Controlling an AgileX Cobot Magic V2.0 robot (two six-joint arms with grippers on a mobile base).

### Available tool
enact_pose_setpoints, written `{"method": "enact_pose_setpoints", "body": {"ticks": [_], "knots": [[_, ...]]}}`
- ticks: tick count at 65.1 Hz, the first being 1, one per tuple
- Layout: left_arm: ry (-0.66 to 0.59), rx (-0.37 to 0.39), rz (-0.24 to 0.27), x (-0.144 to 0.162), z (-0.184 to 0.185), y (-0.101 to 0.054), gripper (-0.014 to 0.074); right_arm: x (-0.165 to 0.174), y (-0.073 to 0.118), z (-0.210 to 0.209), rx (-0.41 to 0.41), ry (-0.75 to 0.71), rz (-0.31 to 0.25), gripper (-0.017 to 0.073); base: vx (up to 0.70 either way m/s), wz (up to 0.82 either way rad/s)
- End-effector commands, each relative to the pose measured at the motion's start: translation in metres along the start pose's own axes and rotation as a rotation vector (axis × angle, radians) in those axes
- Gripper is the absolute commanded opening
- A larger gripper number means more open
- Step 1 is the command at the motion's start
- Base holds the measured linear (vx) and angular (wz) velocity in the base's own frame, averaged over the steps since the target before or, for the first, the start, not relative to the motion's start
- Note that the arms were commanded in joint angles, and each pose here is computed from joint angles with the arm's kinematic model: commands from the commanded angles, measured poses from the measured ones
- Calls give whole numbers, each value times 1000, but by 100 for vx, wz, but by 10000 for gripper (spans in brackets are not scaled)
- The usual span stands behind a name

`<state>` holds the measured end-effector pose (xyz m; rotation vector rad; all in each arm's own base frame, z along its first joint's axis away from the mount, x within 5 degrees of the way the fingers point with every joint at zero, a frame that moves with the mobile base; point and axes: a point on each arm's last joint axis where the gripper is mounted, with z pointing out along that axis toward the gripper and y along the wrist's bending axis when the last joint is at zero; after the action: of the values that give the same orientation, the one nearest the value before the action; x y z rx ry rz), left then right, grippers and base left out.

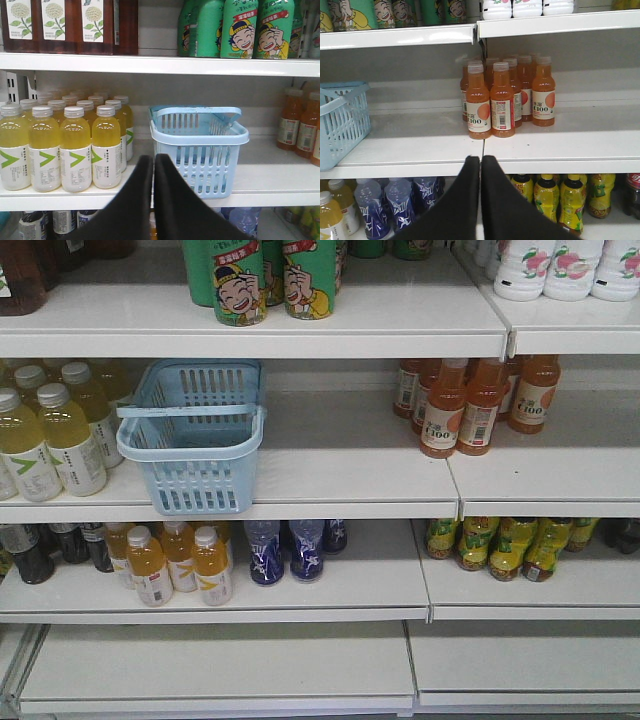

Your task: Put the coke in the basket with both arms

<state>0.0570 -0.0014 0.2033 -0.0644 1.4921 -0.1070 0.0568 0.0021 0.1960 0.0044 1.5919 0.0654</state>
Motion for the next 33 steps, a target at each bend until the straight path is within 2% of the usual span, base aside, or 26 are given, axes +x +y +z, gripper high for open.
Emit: {"method": "enact_pose_setpoints", "body": {"ticks": [1, 33], "knots": [[-122, 19, -17, -19, -3, -3, -6, -5, 0, -1, -4, -79, -12, -5, 0, 0], [-122, 19, -17, -19, -3, -3, -6, -5, 0, -1, -4, -79, -12, -5, 0, 0]]}}
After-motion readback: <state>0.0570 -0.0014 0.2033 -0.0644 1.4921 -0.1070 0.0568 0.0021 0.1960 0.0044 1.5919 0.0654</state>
